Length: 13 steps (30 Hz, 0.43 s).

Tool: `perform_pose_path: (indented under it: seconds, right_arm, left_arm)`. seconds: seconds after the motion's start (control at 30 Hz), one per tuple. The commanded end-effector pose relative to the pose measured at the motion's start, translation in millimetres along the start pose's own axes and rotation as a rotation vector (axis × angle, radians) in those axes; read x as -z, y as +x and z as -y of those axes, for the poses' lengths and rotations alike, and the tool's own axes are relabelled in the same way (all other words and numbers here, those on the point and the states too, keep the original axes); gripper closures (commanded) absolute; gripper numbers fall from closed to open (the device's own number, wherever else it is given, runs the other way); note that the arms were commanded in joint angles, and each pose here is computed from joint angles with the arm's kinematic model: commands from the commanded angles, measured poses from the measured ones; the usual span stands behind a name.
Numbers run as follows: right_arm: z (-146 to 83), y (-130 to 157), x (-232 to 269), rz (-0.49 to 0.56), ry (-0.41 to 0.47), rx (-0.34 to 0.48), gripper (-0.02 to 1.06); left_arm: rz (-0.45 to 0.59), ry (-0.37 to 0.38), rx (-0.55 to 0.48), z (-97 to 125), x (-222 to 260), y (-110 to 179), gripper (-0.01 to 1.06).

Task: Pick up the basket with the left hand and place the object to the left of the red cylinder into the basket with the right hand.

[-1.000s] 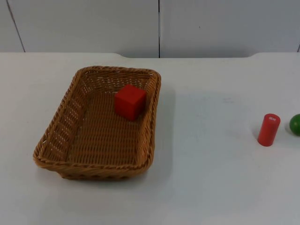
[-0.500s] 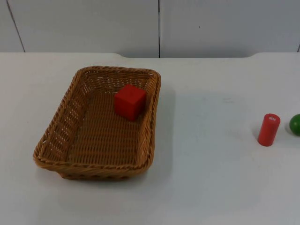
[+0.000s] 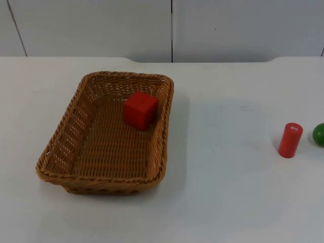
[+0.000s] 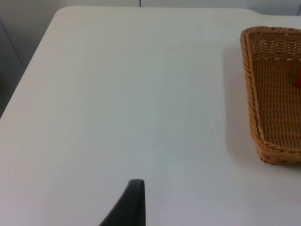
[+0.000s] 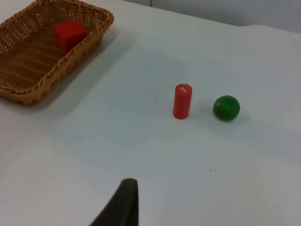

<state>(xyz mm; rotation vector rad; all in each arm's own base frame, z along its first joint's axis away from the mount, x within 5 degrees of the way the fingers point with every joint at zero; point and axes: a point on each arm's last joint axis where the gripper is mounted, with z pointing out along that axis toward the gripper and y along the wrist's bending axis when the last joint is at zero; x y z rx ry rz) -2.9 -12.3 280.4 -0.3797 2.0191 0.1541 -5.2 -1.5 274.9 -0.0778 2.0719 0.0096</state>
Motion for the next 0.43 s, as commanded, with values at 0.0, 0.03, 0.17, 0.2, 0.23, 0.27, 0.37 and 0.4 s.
perform_pose_path:
  seconds: [0.0, 0.03, 0.17, 0.2, 0.23, 0.27, 0.37, 0.4]
  right_arm:
    - [0.2, 0.1, -0.4, 0.010, 0.009, -0.004, -0.01]
    - [0.1, 0.2, -0.2, 0.009, 0.023, -0.011, -0.01]
    - [-0.7, 0.7, 0.8, 0.003, 0.120, -0.061, -0.01]
    - [-1.1, 0.9, 1.3, 0.000, 0.164, -0.084, -0.01]
    - [-1.4, 1.0, 1.6, -0.002, 0.200, -0.103, -0.01]
    - [-1.8, 1.2, 2.0, -0.005, 0.241, -0.123, -0.01]
    - [-2.5, 1.4, 2.5, -0.008, 0.304, -0.156, -0.01]
    - [-2.7, 1.5, 2.7, -0.010, 0.324, -0.166, -0.01]
  left_arm:
    - [0.009, -0.004, 0.005, -0.4, -0.6, 0.1, 0.00]
    - [0.009, -0.004, 0.005, -0.4, -0.6, 0.1, 0.00]
    - [0.009, -0.004, 0.005, -0.4, -0.6, 0.1, 0.00]
    - [0.009, -0.004, 0.005, -0.4, -0.6, 0.1, 0.00]
    - [0.009, -0.004, 0.005, -0.4, -0.6, 0.1, 0.00]
    - [0.009, -0.004, 0.005, -0.4, -0.6, 0.1, 0.00]
    - [0.009, -0.004, 0.005, -0.4, -0.6, 0.1, 0.00]
    - [0.009, -0.004, 0.005, -0.4, -0.6, 0.1, 0.00]
